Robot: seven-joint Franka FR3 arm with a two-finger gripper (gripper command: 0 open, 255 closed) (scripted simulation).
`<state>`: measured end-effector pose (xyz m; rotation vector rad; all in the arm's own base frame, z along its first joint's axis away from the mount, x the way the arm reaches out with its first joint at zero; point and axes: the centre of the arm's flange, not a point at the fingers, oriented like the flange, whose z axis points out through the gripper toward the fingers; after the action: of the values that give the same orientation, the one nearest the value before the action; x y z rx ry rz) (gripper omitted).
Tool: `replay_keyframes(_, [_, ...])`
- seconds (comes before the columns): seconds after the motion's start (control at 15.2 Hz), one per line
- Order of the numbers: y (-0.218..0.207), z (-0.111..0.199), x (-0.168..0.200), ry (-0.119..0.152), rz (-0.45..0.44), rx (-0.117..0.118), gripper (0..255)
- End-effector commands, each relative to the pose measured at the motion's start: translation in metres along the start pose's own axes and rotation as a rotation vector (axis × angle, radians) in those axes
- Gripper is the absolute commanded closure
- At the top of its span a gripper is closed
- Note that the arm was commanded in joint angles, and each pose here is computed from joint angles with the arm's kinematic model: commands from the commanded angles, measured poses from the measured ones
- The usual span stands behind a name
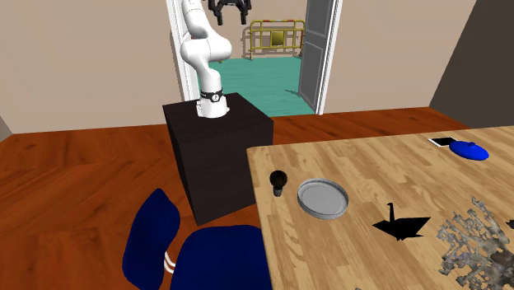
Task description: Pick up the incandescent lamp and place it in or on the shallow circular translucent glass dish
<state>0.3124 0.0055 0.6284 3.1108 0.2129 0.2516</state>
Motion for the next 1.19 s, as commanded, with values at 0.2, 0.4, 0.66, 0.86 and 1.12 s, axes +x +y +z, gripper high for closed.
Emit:
replay_keyframes(0.2, [-0.004, 0.037, 0.014, 0.002, 0.012, -0.003, 0])
replay_keyframes(0.4, [-0.007, 0.074, 0.027, 0.004, 0.025, -0.007, 0])
replay_keyframes(0.66, [-0.011, 0.123, 0.046, 0.006, 0.041, -0.011, 0])
replay_keyframes(0.86, [-0.014, 0.16, 0.06, 0.008, 0.053, -0.014, 0])
replay_keyframes(1.12, [-0.017, 0.209, 0.079, 0.011, 0.07, -0.019, 0])
